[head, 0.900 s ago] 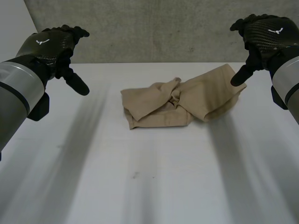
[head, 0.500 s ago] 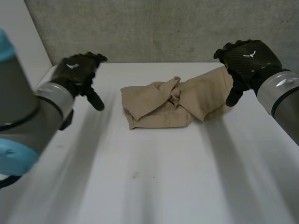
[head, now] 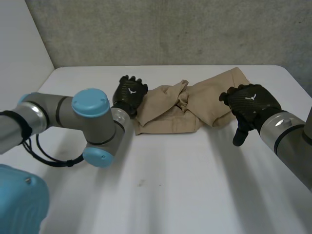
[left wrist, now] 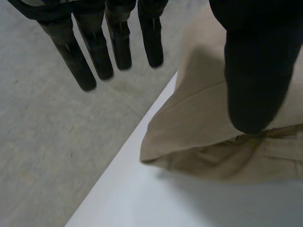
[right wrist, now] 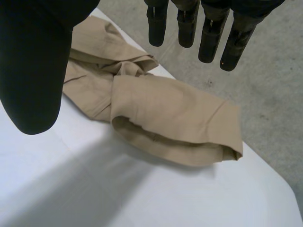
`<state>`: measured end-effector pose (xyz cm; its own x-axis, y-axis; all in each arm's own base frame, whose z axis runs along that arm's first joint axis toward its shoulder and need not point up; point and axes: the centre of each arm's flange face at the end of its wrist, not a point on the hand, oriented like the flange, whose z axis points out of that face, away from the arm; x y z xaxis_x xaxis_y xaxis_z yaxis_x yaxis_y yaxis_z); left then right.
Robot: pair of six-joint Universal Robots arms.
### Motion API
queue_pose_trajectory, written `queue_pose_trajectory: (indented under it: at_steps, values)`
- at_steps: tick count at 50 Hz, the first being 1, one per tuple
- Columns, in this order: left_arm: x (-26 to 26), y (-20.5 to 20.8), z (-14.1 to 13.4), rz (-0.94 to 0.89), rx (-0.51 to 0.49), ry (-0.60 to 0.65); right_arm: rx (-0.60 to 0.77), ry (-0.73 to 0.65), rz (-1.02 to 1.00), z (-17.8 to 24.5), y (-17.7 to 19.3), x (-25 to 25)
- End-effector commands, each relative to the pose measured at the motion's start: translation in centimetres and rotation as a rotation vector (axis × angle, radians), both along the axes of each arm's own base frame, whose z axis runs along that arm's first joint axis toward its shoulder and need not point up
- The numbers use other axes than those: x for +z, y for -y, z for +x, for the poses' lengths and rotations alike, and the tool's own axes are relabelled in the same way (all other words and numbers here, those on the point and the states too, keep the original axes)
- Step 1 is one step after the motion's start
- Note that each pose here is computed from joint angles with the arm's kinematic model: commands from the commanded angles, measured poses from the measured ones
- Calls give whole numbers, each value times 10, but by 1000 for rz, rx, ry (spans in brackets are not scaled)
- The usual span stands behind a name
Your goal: Fold the shorts.
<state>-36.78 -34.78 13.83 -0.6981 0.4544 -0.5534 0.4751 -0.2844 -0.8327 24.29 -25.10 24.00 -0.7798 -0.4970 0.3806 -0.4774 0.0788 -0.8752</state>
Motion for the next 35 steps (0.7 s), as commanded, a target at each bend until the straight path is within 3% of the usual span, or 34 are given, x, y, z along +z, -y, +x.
queue_pose_trajectory:
  at_steps: [1,8,14,17,25,35]
  values:
    - [-14,5,-9,-5,-105,-4,-3,5,-17,0,2,-4]
    - [-15,14,-4,-10,-103,-8,-3,7,-24,0,3,-2]
    - [15,30,4,-102,-69,-70,-4,10,-26,0,2,-1]
    - [93,31,13,-224,-57,-208,-4,10,-28,0,2,0]
    - [233,7,56,-345,-58,-602,-1,14,-31,0,0,2]
    - [305,-34,69,-479,-117,-714,-4,18,-36,0,-3,4]
